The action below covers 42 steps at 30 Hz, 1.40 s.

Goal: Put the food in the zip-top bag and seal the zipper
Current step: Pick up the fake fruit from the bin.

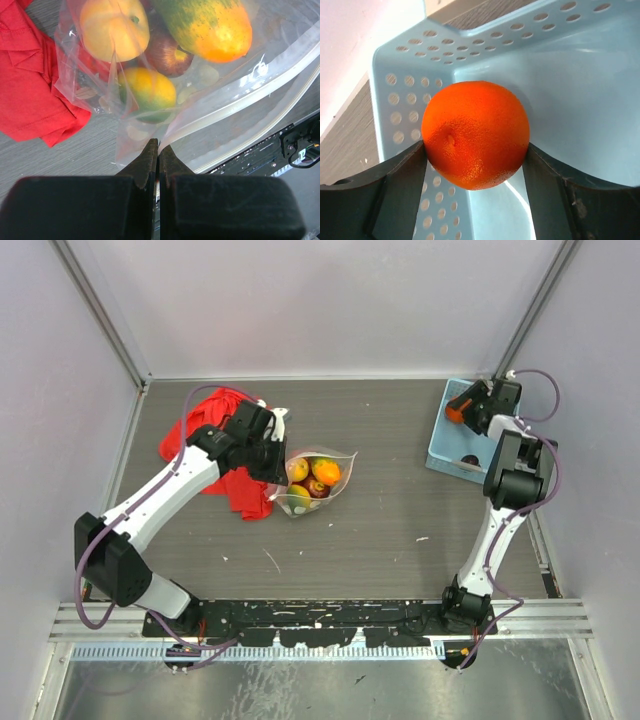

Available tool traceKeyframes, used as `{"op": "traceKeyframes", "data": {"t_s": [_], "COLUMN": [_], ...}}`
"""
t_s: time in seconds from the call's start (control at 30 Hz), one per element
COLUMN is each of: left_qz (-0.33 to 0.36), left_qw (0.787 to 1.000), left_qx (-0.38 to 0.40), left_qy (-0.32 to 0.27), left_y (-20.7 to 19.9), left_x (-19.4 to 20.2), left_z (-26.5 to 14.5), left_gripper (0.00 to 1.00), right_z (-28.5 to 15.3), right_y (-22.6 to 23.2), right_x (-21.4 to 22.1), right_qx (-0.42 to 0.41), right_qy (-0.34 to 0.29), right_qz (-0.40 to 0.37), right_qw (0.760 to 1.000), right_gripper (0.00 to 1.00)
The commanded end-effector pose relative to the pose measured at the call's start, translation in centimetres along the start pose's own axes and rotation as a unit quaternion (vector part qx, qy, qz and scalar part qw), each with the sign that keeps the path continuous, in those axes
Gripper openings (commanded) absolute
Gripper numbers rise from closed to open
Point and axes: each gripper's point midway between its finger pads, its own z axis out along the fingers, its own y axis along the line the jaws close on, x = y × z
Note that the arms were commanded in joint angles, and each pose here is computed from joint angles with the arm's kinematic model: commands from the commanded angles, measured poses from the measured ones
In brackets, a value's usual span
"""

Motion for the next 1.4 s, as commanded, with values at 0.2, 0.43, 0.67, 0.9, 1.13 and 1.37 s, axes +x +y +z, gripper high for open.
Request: {"op": "traceKeyframes", "data": {"t_s": [0.2, 0.43, 0.67, 0.9, 1.13, 1.37], "left_qz": [0.011, 0.010, 0.009, 0.006, 0.006, 0.004], "left_qw": [0.998, 0.998, 0.997, 0.997, 0.997, 0.997], "left_qx": [0.017, 0.021, 0.023, 0.021, 0.019, 0.019], "left_qy": [-0.054, -0.060, -0.068, -0.075, -0.075, -0.077], "left_y": [-1.1, -1.3, -1.3, -1.2, -1.1, -1.1], "left_x": [-2.1, -2.2, -2.4, -2.6, -2.6, -2.6], "left_z": [-2.8, -3.2, -3.5, -3.7, -3.6, -3.7], "left_gripper": [0.00, 0.00, 0.00, 0.00, 0.00, 0.00], "right_z": [-8.3, -12.8, -18.0, -22.9, -26.6, -30.2], "right_y": [4.1, 5.2, 8.0, 11.0, 14.9, 19.6], "right_x": [-4.1, -2.1, 0.7, 4.6, 8.4, 11.7], "right_qx": [-0.014, -0.023, -0.038, -0.066, -0.109, -0.164], "right_qy": [-0.054, -0.039, -0.016, 0.015, 0.039, 0.050], "right_qz": [-0.055, -0.071, -0.105, -0.145, -0.191, -0.231], "right_qw": [0.997, 0.996, 0.994, 0.987, 0.975, 0.958], "right_gripper": [0.27, 0.25, 0.25, 0.26, 0.26, 0.26]}}
